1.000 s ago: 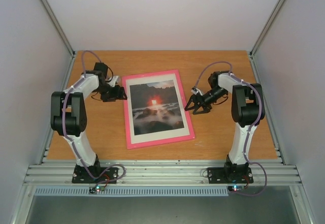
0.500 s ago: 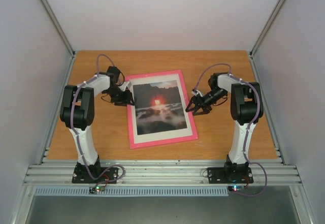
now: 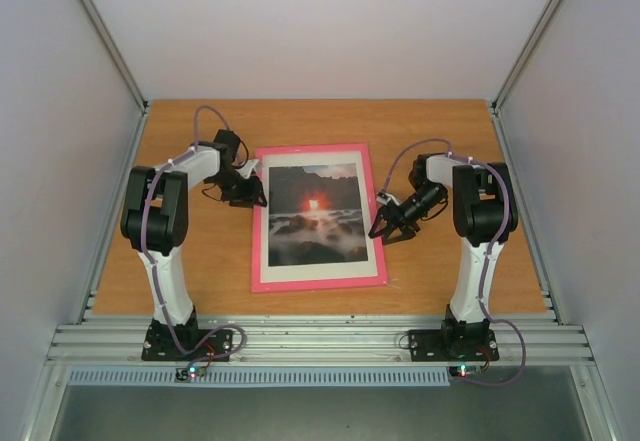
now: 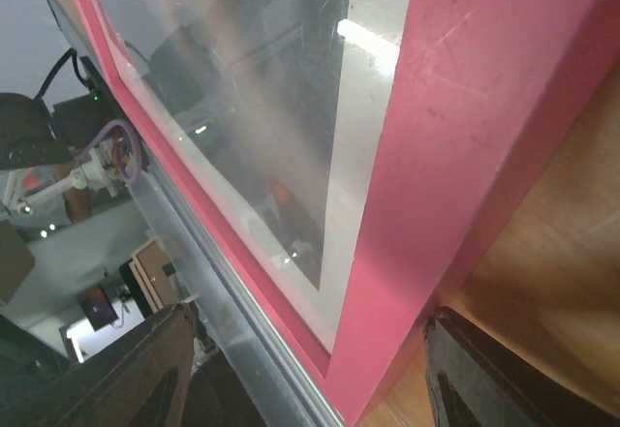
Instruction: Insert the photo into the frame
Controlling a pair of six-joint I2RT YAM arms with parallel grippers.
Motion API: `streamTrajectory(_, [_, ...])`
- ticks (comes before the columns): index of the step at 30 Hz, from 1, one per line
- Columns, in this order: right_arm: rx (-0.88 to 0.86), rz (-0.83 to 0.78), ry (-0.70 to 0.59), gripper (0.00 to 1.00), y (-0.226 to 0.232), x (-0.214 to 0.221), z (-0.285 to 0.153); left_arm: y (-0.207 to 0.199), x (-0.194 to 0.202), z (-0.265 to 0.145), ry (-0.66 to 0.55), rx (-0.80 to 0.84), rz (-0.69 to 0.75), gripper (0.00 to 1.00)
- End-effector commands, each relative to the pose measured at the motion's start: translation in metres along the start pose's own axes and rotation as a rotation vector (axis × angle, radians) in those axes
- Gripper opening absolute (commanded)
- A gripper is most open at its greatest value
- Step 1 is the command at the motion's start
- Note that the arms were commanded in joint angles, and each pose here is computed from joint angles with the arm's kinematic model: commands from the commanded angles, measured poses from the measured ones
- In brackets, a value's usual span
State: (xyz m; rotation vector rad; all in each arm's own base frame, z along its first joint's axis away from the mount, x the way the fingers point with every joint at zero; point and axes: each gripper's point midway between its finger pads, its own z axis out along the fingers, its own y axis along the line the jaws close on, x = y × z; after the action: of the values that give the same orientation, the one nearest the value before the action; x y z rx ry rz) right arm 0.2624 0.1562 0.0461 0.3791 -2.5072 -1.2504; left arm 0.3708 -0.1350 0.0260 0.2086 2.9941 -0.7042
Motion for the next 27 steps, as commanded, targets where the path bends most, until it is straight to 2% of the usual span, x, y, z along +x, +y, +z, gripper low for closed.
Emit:
streamTrajectory(1, [-0.008, -0.022, 0.013, 0.65, 0.006, 0.006, 0.003, -0.013, 0.005, 0.009, -0.002, 0.050, 0.035, 0.42])
streamTrajectory(27, [0.026, -0.013, 0.048, 0.65, 0.004, 0.017, 0.013, -0.014, -0.001, 0.014, -0.026, 0.060, 0.048, 0.41])
